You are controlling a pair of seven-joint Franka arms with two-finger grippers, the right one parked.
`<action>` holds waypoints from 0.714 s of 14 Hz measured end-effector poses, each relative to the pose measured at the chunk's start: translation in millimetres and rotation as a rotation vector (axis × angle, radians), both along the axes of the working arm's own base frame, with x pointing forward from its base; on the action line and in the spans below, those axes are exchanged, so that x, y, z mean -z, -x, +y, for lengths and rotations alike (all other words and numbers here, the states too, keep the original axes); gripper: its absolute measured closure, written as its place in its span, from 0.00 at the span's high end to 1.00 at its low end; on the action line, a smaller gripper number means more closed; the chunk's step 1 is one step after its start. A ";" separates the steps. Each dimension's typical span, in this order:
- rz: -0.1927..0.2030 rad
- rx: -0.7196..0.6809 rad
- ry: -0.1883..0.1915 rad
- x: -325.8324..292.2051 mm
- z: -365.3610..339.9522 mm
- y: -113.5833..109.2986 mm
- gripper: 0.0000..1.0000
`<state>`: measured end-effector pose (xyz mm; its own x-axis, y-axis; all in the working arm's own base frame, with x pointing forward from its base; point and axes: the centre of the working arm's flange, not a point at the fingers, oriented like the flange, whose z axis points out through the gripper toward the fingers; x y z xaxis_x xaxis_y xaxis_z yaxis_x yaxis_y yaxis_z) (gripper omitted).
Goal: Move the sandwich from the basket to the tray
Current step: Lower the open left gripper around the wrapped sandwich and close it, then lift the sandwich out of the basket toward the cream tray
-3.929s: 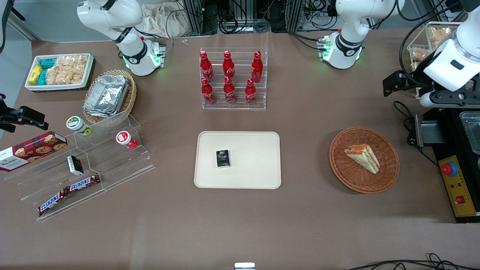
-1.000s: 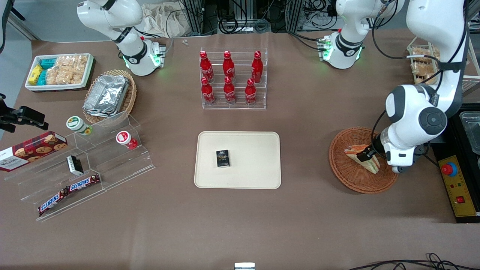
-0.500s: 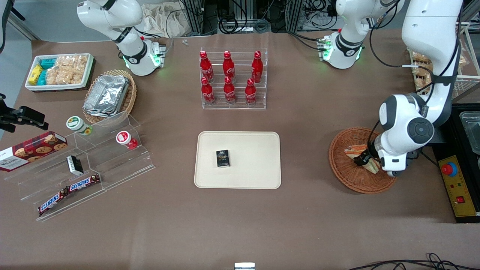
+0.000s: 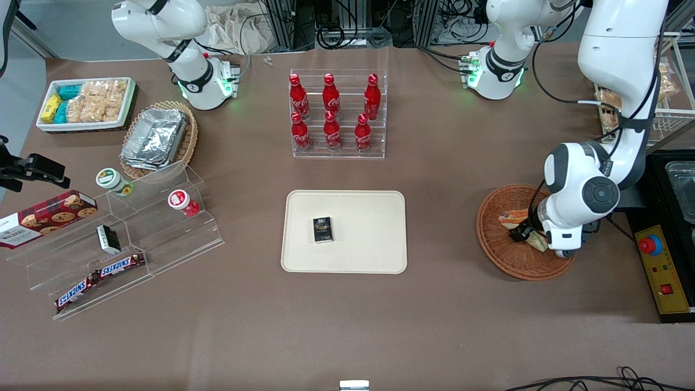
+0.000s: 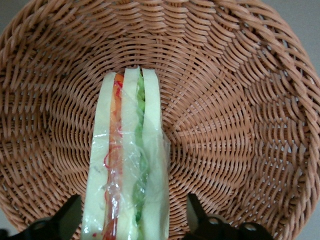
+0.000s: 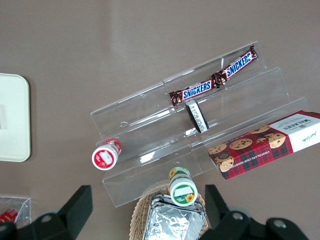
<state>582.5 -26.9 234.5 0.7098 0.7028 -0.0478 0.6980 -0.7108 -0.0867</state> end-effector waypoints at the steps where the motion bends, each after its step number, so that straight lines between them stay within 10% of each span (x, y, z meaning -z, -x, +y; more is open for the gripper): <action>1: -0.001 0.000 0.000 0.2 0.2 -0.1 0.74; 6: -0.011 -0.016 -0.006 -4.2 9.4 -2.5 0.28; 10: -0.007 -0.020 -0.010 -55.7 8.4 -8.7 0.20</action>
<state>591.2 -18.5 290.2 0.6957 0.7174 -0.0361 0.7128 -0.6957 -0.0889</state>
